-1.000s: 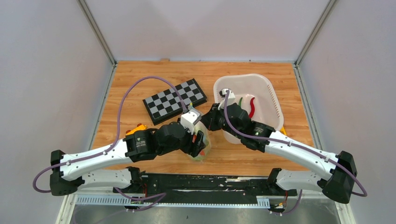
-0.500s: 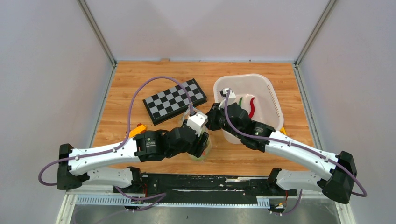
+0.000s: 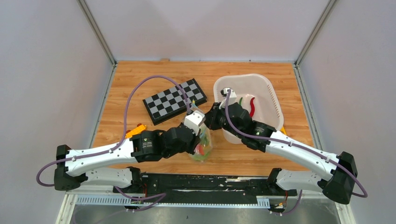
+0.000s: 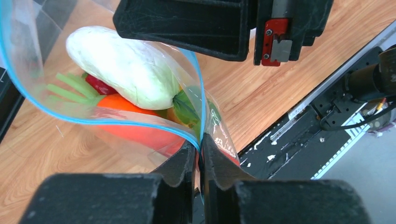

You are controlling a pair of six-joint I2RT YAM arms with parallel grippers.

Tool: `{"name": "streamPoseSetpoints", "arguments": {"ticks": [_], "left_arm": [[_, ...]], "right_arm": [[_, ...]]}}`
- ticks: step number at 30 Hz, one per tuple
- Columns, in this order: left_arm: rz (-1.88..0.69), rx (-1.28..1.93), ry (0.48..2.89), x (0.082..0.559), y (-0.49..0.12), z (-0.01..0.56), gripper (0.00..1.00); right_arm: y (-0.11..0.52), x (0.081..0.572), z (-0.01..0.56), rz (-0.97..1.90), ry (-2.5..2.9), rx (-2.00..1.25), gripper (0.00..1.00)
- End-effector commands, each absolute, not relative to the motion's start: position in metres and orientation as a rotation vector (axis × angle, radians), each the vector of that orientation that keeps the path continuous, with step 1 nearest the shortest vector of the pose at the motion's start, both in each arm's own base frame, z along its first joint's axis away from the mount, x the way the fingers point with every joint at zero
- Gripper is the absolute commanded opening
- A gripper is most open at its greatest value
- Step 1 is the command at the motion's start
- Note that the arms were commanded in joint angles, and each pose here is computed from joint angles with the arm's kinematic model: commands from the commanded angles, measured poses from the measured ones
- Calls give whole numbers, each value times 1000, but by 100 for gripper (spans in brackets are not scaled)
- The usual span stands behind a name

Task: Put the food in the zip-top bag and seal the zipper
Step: Zip the zipper food storage bag at the center of the board.

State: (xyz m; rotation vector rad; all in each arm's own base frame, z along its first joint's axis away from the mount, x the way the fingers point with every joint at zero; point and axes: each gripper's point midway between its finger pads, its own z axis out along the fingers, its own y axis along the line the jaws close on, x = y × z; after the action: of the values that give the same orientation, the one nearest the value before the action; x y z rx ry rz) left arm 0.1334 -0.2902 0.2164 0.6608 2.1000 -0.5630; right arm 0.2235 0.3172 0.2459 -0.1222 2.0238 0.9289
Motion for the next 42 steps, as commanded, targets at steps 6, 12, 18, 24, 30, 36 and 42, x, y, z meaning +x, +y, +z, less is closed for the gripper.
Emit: {"name": "streamPoseSetpoints", "arguments": {"ticks": [6, 12, 18, 24, 30, 36, 42], "left_arm": [[-563, 746, 1983, 132, -270, 245, 4], [-514, 896, 1954, 126, -258, 248, 0], [-531, 1028, 1875, 117, -253, 260, 0], [-542, 1196, 1817, 105, -252, 258, 0], [-511, 1262, 1803, 104, -247, 257, 0], [-504, 1298, 1780, 102, -244, 261, 0], [-491, 1298, 1784, 103, -242, 260, 0]], "right_arm": [[309, 215, 313, 973, 1747, -429, 43], [271, 217, 332, 768, 1573, -648, 66], [232, 226, 312, 529, 1472, -873, 76], [239, 230, 287, 714, 1324, -1158, 80], [236, 210, 259, 844, 1149, -1432, 80], [241, 202, 247, 903, 1051, -1526, 79], [248, 191, 247, 1056, 991, -1564, 63]]}}
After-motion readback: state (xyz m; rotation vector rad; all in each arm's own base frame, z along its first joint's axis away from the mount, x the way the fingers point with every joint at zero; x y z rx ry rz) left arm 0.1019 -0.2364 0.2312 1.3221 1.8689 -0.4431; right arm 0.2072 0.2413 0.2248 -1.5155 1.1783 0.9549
